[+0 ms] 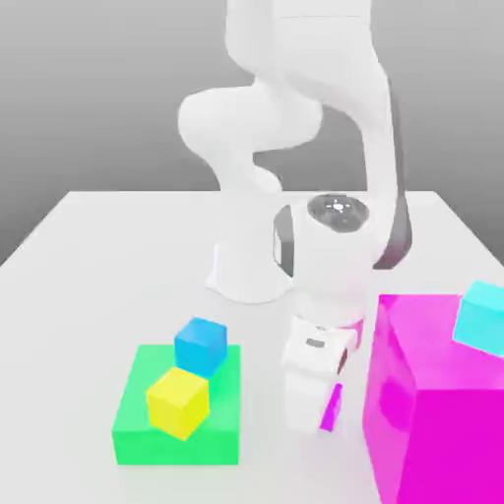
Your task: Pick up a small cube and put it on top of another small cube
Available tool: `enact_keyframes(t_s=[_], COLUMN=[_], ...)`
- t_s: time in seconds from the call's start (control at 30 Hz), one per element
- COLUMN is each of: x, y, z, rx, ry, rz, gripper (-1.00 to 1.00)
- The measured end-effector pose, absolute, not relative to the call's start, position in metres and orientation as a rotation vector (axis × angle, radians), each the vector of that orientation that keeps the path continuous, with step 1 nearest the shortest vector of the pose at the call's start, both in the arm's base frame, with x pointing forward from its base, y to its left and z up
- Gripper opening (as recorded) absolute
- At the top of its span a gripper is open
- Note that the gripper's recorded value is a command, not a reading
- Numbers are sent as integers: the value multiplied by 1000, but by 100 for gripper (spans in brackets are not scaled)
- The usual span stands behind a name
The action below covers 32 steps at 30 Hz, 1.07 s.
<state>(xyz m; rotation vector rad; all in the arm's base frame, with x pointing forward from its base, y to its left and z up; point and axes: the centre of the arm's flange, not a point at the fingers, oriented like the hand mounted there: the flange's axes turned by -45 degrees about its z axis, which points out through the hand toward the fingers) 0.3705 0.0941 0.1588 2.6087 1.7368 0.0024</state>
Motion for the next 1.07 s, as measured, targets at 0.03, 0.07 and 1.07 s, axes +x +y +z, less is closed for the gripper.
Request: enact_keyframes(t_s=[0.03, 0.07, 1.07], x=[370, 370, 314], y=[94, 94, -70], z=[166, 173, 247], rx=[2609, 2611, 2871], ry=[1737, 1737, 1280], rz=[3, 2, -1], gripper=[-100, -100, 100])
